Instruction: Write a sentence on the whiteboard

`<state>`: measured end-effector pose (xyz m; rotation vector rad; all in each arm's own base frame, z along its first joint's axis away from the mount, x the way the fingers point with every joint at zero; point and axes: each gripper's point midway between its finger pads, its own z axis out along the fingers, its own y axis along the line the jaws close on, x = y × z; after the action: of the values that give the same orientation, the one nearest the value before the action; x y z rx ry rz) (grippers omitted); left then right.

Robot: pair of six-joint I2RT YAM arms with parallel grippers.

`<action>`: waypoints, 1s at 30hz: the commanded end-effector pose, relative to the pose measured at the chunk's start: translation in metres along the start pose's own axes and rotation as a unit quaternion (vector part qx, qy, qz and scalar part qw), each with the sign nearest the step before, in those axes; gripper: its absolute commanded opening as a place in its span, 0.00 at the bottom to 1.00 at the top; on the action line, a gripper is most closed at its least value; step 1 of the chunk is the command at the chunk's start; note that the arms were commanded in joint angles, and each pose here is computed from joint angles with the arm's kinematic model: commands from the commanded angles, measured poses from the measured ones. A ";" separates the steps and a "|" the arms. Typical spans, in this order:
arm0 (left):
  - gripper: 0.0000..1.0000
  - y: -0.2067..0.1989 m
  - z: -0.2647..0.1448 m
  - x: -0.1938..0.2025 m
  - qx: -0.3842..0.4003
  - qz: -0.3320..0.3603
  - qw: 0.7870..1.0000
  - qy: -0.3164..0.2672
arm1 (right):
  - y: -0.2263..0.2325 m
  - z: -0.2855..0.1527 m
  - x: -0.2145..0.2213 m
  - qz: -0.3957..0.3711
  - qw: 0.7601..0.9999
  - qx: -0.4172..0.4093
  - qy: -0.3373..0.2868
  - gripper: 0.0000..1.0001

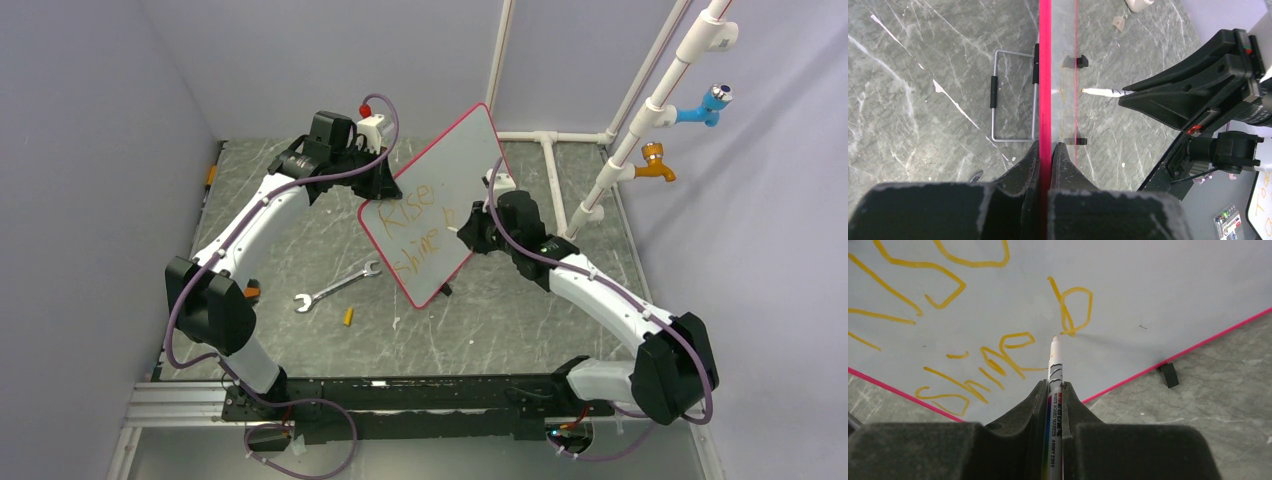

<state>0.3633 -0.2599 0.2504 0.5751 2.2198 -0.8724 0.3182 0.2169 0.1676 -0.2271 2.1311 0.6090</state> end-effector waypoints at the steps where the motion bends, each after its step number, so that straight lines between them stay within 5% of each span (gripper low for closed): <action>1: 0.00 0.050 0.011 0.058 -0.100 0.034 0.989 0.104 | 0.002 -0.016 -0.046 -0.016 0.997 0.021 -0.066 0.00; 30: 0.00 0.050 0.010 0.062 -0.100 0.034 0.989 0.108 | -0.012 0.018 -0.083 -0.021 0.996 0.033 -0.078 0.00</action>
<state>0.3632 -0.2600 0.2506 0.5756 2.2193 -0.8733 0.3699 0.2006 0.1914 -0.1569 2.0816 0.4700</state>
